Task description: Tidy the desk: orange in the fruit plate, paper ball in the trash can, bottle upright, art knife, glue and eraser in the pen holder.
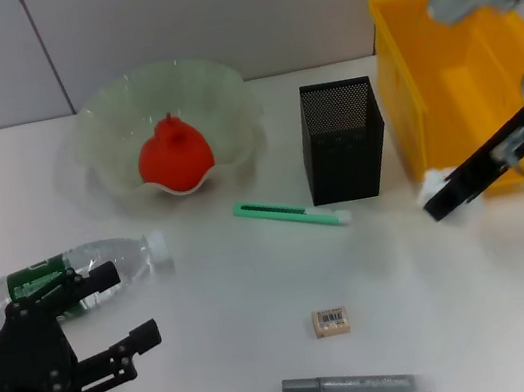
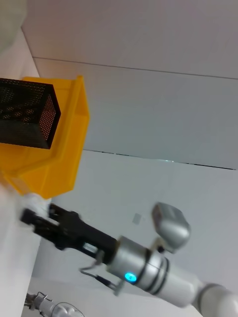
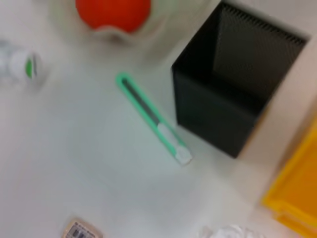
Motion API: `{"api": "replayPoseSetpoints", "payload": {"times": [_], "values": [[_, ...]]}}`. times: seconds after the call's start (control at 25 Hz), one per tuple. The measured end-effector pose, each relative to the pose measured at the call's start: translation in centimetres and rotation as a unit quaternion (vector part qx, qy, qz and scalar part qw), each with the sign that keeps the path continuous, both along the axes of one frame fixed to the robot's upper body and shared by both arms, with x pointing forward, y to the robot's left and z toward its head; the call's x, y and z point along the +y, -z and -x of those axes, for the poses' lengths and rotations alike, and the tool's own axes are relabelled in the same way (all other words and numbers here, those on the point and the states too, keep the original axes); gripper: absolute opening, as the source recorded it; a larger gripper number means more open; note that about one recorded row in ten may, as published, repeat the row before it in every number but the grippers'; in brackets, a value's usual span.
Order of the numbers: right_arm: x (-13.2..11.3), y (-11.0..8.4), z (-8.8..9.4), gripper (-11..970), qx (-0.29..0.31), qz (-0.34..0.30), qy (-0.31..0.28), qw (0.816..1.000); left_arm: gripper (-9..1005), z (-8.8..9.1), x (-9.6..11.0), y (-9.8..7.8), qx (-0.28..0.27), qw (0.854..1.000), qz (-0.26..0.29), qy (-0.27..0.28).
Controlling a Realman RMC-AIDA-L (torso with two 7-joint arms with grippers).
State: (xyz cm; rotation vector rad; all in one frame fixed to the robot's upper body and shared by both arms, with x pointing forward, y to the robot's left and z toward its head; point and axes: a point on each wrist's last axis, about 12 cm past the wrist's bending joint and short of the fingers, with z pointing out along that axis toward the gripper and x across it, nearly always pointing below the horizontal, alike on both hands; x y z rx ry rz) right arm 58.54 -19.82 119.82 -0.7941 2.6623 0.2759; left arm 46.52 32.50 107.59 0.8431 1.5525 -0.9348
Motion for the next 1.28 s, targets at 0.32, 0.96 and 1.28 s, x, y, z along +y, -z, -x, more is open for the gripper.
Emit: {"api": "replayPoseSetpoints", "payload": {"times": [0.32,0.96,1.28], "values": [[-3.6,-5.6,1.6,559,-0.092,0.03,0.04,0.995,824,0.4,0.3,0.2,0.003,1.0,0.0,-0.005],[-5.0,1.2,-3.6,582,-0.197,0.025,0.039,0.979,820,1.1,0.8,0.3,0.011,1.0,0.014,-0.018],[-5.0,2.1,-4.6,594,-0.225,-0.004,0.039,0.974,819,1.3,0.8,0.4,0.012,1.0,0.016,-0.018]]}}
